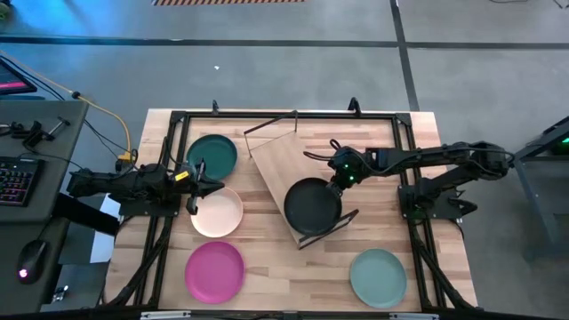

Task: Place and stack plates onto a shelf
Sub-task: Put the black plate on the bottom side of the shelf, then stack the dark green plate on top of the black plate on the shelf

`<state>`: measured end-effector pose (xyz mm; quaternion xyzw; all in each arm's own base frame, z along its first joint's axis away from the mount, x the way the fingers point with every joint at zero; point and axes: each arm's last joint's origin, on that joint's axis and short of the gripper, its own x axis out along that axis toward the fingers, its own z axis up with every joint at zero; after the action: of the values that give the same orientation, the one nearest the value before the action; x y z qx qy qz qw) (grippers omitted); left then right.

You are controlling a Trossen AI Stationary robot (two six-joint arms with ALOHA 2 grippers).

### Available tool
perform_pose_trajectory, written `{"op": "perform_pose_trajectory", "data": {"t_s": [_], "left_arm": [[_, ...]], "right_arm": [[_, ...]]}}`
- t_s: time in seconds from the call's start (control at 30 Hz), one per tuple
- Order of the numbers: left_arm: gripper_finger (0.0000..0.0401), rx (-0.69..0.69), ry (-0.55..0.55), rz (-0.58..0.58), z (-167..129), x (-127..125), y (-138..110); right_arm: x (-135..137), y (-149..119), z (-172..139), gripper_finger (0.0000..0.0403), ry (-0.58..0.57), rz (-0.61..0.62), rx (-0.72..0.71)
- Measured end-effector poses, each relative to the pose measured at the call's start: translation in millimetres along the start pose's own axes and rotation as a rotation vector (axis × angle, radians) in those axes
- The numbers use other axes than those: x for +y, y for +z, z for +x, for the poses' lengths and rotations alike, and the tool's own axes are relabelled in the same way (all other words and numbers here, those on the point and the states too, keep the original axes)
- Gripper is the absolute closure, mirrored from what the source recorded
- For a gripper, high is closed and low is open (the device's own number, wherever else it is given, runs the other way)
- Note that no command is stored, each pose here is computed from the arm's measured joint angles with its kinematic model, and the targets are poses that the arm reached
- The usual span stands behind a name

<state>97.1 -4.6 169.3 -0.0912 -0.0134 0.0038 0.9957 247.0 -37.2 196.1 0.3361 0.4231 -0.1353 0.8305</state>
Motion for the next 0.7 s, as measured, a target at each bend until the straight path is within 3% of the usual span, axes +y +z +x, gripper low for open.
{"op": "perform_pose_trajectory", "data": {"t_s": [0.2,0.5,0.7], "left_arm": [[0.0401,0.000,0.000,0.000,0,0,0],[0.0401,0.000,0.000,0.000,0,0,0],[0.0401,0.000,0.000,0.000,0,0,0]], "right_arm": [[0,0,0,0.0373,-0.002,0.002,0.002],[-2,-1,-2,0.0302,-0.017,0.026,0.016],[-5,12,-28,0.0271,-0.093,-0.005,-0.017]]}}
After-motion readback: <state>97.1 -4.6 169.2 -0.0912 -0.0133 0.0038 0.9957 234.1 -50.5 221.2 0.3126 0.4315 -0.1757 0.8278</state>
